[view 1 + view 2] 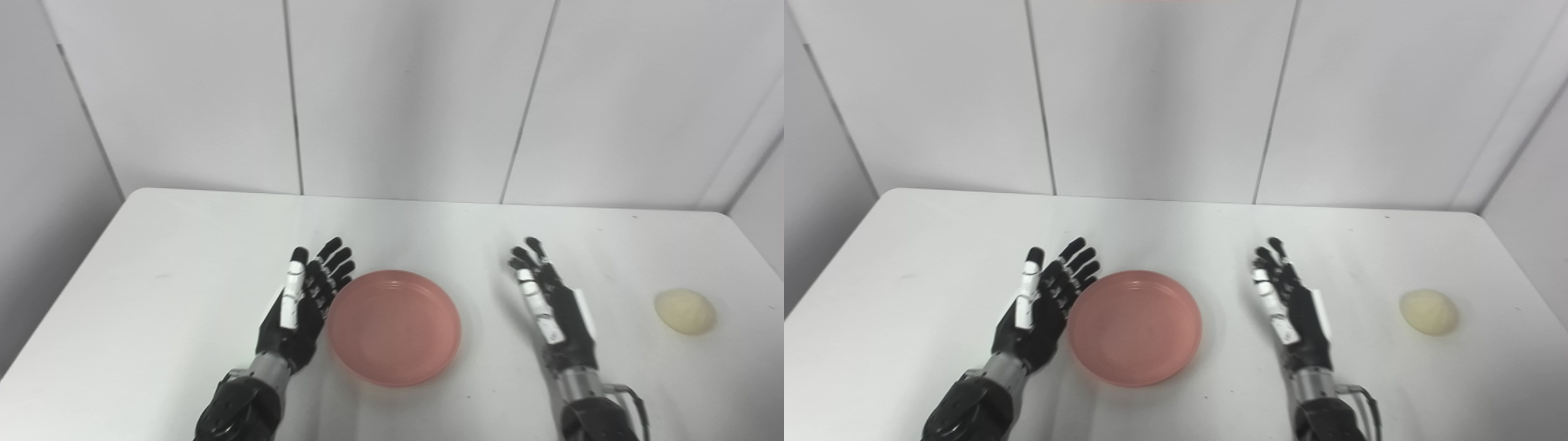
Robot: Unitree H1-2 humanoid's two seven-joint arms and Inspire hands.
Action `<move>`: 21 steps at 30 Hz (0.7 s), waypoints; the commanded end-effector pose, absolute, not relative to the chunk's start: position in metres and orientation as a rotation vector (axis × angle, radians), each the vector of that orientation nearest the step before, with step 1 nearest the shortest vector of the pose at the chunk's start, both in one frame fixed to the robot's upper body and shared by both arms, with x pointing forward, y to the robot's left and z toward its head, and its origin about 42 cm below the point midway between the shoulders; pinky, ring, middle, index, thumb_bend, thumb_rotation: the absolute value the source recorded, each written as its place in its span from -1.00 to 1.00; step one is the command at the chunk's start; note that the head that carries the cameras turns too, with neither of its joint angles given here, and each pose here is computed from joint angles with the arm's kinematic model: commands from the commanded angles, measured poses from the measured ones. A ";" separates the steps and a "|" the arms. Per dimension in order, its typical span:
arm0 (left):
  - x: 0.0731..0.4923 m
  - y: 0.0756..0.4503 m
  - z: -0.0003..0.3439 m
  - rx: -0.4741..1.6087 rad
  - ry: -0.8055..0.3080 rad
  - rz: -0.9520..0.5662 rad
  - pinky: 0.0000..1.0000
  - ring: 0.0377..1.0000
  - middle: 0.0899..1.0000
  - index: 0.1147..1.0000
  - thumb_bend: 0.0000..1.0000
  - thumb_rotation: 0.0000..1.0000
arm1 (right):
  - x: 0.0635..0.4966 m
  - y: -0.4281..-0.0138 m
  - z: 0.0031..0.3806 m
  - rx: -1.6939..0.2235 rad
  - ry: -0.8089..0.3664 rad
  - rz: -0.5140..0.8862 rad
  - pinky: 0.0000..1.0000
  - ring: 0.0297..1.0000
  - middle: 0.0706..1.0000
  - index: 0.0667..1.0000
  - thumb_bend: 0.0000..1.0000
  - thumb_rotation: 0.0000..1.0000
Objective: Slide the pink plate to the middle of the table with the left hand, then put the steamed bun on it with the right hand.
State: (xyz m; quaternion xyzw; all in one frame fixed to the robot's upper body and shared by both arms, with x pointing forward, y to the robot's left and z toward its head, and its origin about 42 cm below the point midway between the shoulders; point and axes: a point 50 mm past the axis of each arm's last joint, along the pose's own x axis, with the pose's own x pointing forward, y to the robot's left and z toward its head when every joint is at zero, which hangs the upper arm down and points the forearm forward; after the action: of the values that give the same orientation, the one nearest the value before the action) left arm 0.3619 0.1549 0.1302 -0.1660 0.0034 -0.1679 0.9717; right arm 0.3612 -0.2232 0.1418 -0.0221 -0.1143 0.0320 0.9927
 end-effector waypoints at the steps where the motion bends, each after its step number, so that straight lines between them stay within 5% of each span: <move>1: 0.357 0.148 0.130 -0.320 0.010 -0.344 0.98 0.93 0.93 0.78 0.35 1.00 | 0.361 -0.213 0.145 -0.034 -0.267 0.072 0.92 0.81 0.78 0.88 0.30 0.55; 21: 0.350 0.129 0.109 -0.208 -0.012 -0.387 1.00 1.00 1.00 0.88 0.36 1.00 | 0.367 -0.221 0.157 -0.102 -0.348 0.039 0.90 0.82 0.76 0.87 0.27 0.56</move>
State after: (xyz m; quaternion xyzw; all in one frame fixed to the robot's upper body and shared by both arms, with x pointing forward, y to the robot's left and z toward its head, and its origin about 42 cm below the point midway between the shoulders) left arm 0.3516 0.1272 0.1202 -0.1137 -0.0205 -0.1942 0.9741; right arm 0.3633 -0.2170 0.1434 -0.0412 -0.1285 0.0247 0.9905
